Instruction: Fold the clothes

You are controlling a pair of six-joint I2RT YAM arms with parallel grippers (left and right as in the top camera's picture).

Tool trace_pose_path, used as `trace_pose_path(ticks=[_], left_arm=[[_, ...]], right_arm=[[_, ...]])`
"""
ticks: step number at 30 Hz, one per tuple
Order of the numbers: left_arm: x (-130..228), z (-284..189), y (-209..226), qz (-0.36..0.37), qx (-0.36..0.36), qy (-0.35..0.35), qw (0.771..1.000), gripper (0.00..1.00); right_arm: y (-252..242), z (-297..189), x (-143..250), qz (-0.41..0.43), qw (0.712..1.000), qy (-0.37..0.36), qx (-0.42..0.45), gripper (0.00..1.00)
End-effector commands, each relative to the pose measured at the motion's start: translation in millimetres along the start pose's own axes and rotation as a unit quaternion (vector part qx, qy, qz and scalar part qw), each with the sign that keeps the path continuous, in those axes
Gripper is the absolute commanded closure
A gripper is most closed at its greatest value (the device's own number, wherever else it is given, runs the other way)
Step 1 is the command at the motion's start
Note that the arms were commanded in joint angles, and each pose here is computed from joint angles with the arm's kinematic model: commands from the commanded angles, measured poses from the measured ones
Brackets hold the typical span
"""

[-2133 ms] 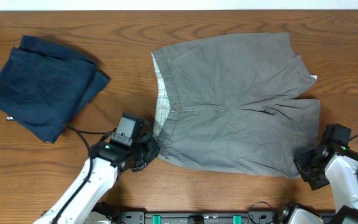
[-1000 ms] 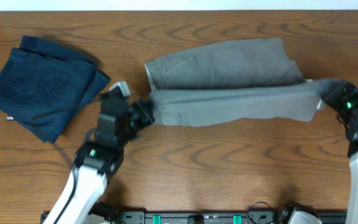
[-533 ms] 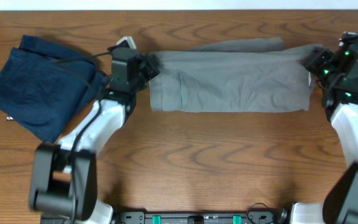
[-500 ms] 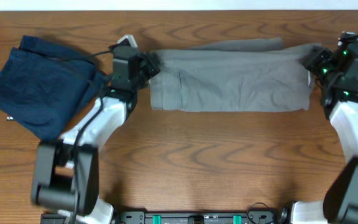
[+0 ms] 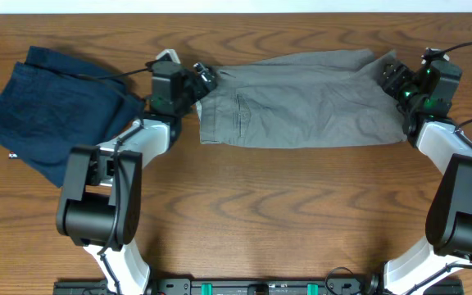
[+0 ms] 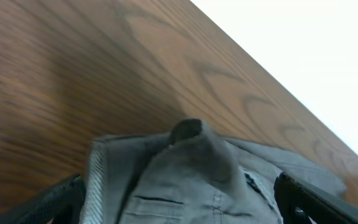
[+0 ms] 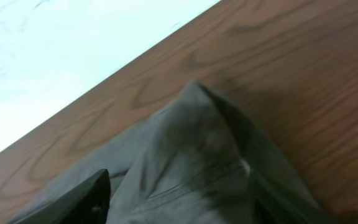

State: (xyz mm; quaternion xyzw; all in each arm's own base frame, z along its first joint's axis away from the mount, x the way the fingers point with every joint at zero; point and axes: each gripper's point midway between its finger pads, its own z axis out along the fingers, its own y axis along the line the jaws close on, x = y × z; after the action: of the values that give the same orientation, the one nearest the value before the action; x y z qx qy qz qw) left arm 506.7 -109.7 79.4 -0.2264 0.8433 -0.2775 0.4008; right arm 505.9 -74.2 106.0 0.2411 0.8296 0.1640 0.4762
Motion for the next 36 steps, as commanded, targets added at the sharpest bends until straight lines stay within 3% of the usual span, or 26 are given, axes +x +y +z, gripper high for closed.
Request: trace_pose_path(ticks=[1,7,14,15,17,23,26,33,36], left_arm=[[-12,-10,-11,0.0,0.035,0.019,0.999,0.02],[38,-16,26,-0.029,-0.043,0.119,0.992,0.02],[80,-24,26,-0.026,-0.067,0.186,0.98,0.01],[86,-25,25,-0.021,-0.069,0.194,0.978,0.04],[100,-29,25,-0.011,-0.077,0.215,0.974,0.18],[152,-54,40,0.012,-0.131,0.303,0.944,0.74],[170,-70,50,0.012,-0.161,0.341,0.926,0.94],[216,-147,75,-0.021,-0.244,0.485,0.84,0.94],[218,-161,77,0.005,-0.242,0.509,0.826,0.89]], right_arm=[[29,-11,-2,-0.024,0.998,0.017,-0.05,0.37],[-3,-16,60,-0.044,0.99,0.134,0.024,0.39],[-53,-28,114,-0.068,0.961,0.232,0.133,0.35],[-56,-31,117,-0.067,0.959,0.239,0.14,0.35],[-63,-38,125,-0.065,0.951,0.258,0.157,0.35],[-98,-77,151,-0.05,0.908,0.323,0.262,0.42],[-115,-97,156,-0.037,0.884,0.336,0.323,0.42],[-139,-143,170,0.007,0.831,0.378,0.407,0.47],[-140,-146,171,0.025,0.831,0.385,0.401,0.44]])
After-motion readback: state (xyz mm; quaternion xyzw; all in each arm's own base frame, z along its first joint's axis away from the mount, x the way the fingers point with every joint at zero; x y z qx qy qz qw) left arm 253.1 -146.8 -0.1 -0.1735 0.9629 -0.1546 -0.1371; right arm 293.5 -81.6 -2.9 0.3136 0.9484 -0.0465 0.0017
